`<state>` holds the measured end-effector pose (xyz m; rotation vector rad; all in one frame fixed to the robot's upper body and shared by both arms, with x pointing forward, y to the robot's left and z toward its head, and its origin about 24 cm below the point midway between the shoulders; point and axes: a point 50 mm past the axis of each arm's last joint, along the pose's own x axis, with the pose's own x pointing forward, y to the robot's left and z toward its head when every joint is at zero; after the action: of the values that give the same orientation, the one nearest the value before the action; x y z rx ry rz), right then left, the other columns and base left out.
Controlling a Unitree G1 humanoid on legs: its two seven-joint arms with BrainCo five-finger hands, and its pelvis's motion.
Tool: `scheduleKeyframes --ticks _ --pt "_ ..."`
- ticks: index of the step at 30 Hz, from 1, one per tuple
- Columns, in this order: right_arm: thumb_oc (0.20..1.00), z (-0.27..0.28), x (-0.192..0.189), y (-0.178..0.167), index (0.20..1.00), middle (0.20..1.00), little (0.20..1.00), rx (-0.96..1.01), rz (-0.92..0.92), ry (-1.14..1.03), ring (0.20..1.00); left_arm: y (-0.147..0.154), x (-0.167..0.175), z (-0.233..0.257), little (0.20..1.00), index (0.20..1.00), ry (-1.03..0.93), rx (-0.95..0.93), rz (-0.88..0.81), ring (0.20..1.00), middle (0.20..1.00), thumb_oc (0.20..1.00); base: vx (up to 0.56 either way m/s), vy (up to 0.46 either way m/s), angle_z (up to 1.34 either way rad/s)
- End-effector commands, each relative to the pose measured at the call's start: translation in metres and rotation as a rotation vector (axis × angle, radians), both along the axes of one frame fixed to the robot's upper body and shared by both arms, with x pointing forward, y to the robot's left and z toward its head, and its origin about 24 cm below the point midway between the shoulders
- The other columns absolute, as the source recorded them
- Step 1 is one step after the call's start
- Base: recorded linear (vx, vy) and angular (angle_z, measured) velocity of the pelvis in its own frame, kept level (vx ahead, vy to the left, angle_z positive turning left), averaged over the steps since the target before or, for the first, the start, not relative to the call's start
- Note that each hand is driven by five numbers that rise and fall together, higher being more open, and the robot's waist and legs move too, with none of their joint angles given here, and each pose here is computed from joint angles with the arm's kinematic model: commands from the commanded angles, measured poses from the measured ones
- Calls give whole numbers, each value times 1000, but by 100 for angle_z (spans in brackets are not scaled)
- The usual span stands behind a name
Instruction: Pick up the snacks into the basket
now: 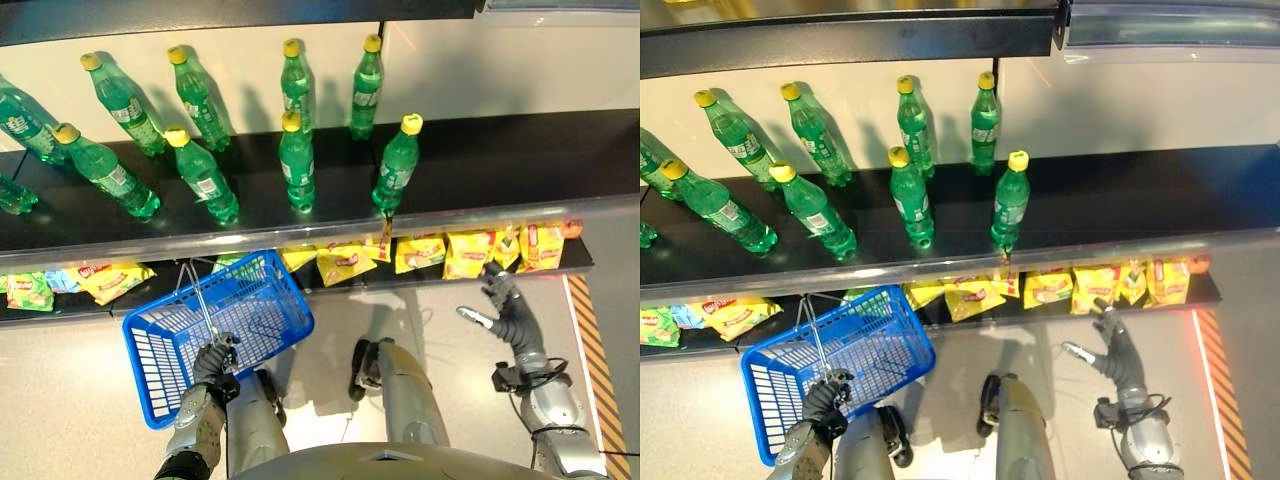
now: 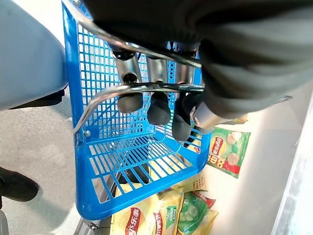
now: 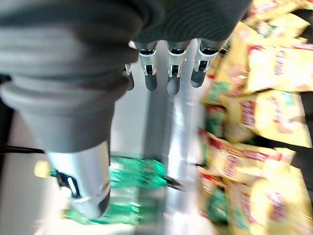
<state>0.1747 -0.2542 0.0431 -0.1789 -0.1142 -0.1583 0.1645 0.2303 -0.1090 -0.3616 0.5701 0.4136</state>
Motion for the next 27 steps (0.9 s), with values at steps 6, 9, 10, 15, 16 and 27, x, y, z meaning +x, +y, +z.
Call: scheduleKeyframes --ticks 6,9,10,15,16,27 --pt "1000 57 2 2 1000 1000 1000 -44 7 -317 1000 4 5 20 200 200 -158 36 9 200 200 200 38 13 6" --pt "1000 60 8 5 1000 1000 1000 -57 19 -330 1000 5 4 18 200 200 -151 34 10 200 200 200 0 0 0" --pt "1000 64 13 9 1000 1000 1000 -82 43 -337 1000 4 5 20 200 200 -157 38 4 200 200 200 0 0 0" --pt "1000 67 24 16 1000 1000 1000 -95 84 -341 1000 3 6 21 200 200 -159 39 -14 200 200 200 21 -7 3" --pt "1000 66 31 18 1000 1000 1000 -102 100 -326 1000 2 7 21 200 200 -154 41 -23 200 200 200 28 -11 8" --pt "1000 62 62 22 1000 1000 1000 -52 86 -306 1000 0 8 22 200 200 -146 44 -69 200 200 200 3 -4 16"
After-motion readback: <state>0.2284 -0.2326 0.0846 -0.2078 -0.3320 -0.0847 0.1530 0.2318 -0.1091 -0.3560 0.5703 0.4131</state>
